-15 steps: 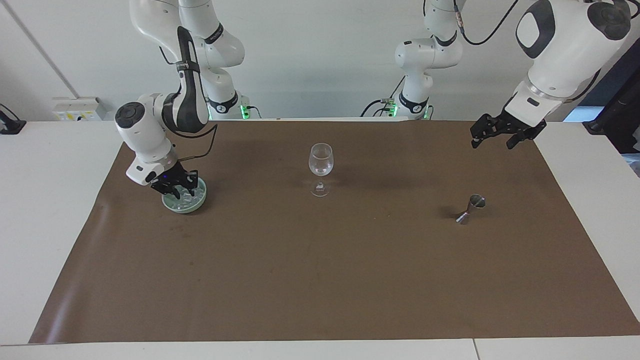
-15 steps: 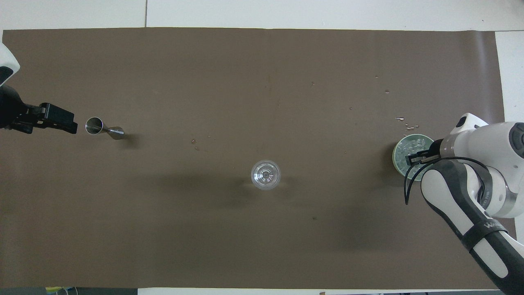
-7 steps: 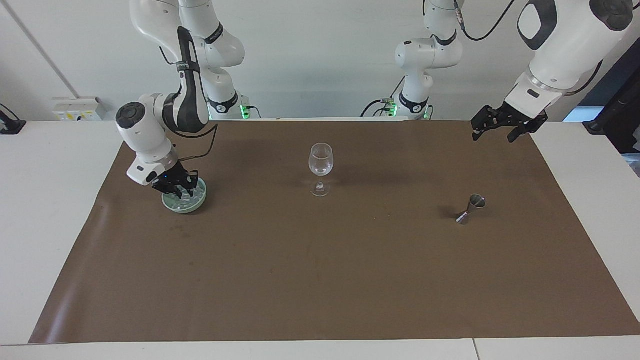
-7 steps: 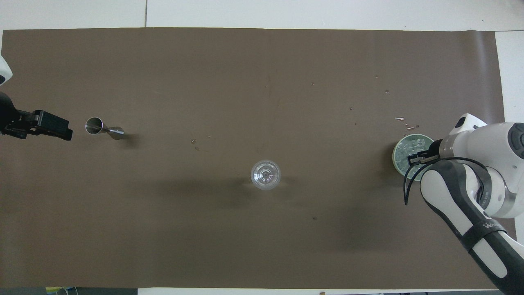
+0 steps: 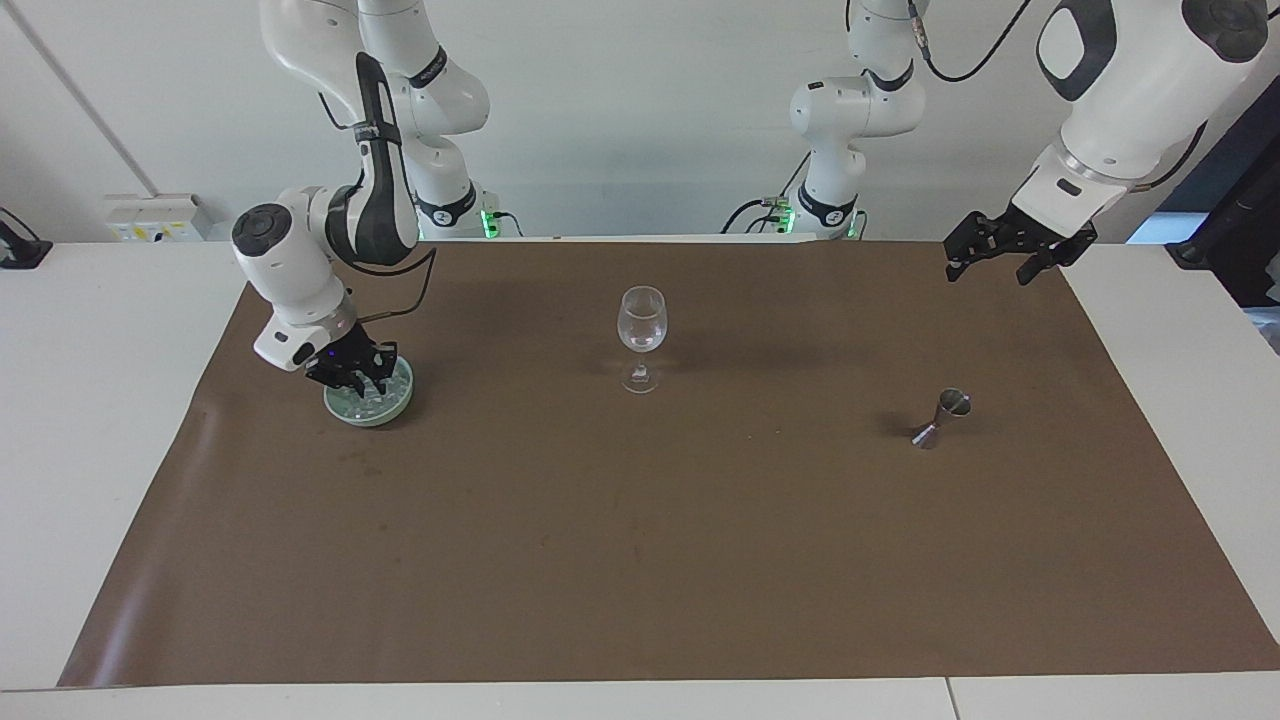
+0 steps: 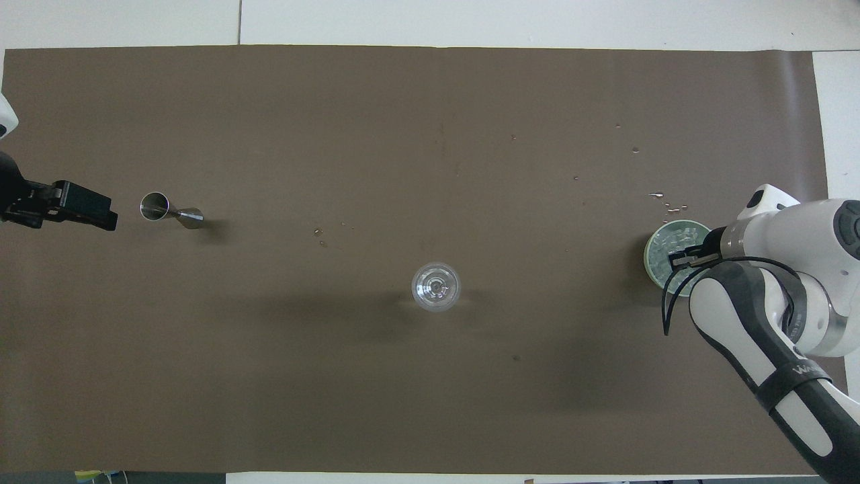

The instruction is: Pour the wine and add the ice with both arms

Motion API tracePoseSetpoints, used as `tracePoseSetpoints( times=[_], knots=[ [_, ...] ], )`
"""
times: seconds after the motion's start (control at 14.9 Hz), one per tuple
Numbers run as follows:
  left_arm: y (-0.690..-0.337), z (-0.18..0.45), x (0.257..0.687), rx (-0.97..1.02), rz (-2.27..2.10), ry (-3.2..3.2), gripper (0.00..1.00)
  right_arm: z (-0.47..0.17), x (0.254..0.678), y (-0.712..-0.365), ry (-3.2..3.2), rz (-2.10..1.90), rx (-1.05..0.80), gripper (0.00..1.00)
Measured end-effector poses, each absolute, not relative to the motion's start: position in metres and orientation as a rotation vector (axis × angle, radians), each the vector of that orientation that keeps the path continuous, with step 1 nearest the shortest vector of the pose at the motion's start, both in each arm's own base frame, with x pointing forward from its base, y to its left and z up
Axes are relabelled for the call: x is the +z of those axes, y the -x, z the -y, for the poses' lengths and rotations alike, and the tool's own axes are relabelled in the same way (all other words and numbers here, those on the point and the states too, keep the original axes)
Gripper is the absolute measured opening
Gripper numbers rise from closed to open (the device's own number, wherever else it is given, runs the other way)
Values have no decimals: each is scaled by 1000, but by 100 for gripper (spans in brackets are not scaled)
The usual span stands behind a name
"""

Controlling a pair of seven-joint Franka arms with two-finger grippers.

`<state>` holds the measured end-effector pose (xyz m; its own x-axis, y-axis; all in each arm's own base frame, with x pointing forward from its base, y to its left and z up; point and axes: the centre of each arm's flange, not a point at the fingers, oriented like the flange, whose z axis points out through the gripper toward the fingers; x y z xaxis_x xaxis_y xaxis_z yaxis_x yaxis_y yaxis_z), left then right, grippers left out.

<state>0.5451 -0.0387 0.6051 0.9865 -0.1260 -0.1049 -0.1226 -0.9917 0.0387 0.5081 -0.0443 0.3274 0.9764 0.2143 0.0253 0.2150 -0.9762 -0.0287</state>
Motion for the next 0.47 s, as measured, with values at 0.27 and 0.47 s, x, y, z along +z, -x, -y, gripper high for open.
tracePoseSetpoints(
  times=[0.27,0.47],
  knots=[
    [-545,35,605,-167,182,-3099,100,26,379,-530,3064,394,58,27],
    [-545,34,605,-167,181,-3099,100,-14,457,-548,3060,355,105,27]
  ],
)
